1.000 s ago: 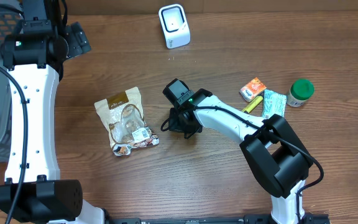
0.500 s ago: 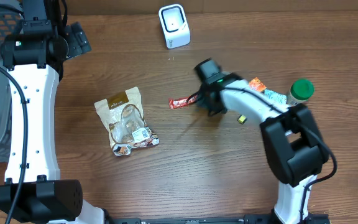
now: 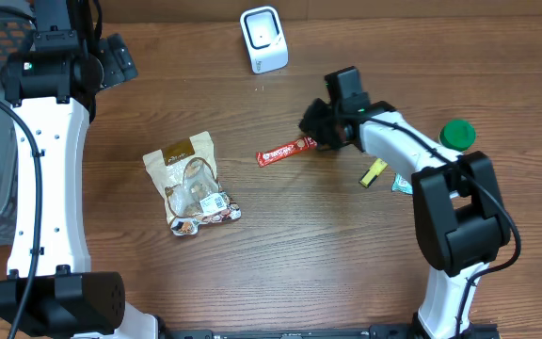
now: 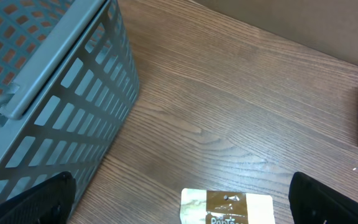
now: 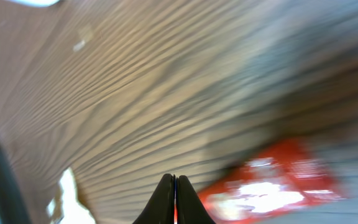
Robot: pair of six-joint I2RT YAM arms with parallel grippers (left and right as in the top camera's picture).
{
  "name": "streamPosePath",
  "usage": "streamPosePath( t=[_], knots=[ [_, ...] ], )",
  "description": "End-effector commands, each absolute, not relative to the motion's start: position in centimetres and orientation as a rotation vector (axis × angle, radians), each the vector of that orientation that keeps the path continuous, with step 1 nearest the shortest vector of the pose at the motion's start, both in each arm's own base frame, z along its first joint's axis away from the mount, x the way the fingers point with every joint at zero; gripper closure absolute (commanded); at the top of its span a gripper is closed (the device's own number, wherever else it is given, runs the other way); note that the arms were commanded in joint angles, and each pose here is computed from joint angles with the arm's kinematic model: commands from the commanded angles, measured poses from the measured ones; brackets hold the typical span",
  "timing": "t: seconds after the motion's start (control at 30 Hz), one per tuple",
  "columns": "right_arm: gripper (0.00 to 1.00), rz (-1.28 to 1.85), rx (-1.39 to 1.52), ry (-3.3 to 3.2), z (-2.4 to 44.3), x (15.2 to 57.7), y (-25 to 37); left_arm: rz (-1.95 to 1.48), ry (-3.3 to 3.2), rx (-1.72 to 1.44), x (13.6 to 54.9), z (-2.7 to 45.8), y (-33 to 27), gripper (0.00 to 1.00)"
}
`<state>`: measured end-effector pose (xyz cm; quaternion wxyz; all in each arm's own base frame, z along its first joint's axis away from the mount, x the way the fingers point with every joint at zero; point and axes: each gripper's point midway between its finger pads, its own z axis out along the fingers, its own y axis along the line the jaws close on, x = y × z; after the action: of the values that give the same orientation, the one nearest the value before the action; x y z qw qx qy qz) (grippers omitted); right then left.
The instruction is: Scan the item barcode
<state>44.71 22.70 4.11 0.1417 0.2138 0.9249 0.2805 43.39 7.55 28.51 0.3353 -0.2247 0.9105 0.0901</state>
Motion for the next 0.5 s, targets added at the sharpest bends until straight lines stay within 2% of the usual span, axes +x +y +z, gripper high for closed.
streamPosePath(
  t=[0.0, 0.23, 0.3, 0.47],
  knots=[
    [0.96, 0.824, 0.526, 2.634, 5.6, 44.3, 26.5, 0.244, 2.366, -0.606, 43.6, 28.5, 7.7, 0.00],
    [0.96, 0.514, 0.484, 2.520, 4.9, 44.2, 27.5, 0.244, 2.366, -0.606, 43.6, 28.5, 7.7, 0.00],
    [0.91, 0.468, 0.472, 2.506, 4.4, 44.1, 27.8, 0.244, 2.366, -0.606, 43.6, 28.5, 7.7, 0.00],
    [0.91, 0.438, 0.460, 2.522, 2.7, 43.8, 28.2, 0.244, 2.366, -0.606, 43.6, 28.5, 7.7, 0.00]
  ],
)
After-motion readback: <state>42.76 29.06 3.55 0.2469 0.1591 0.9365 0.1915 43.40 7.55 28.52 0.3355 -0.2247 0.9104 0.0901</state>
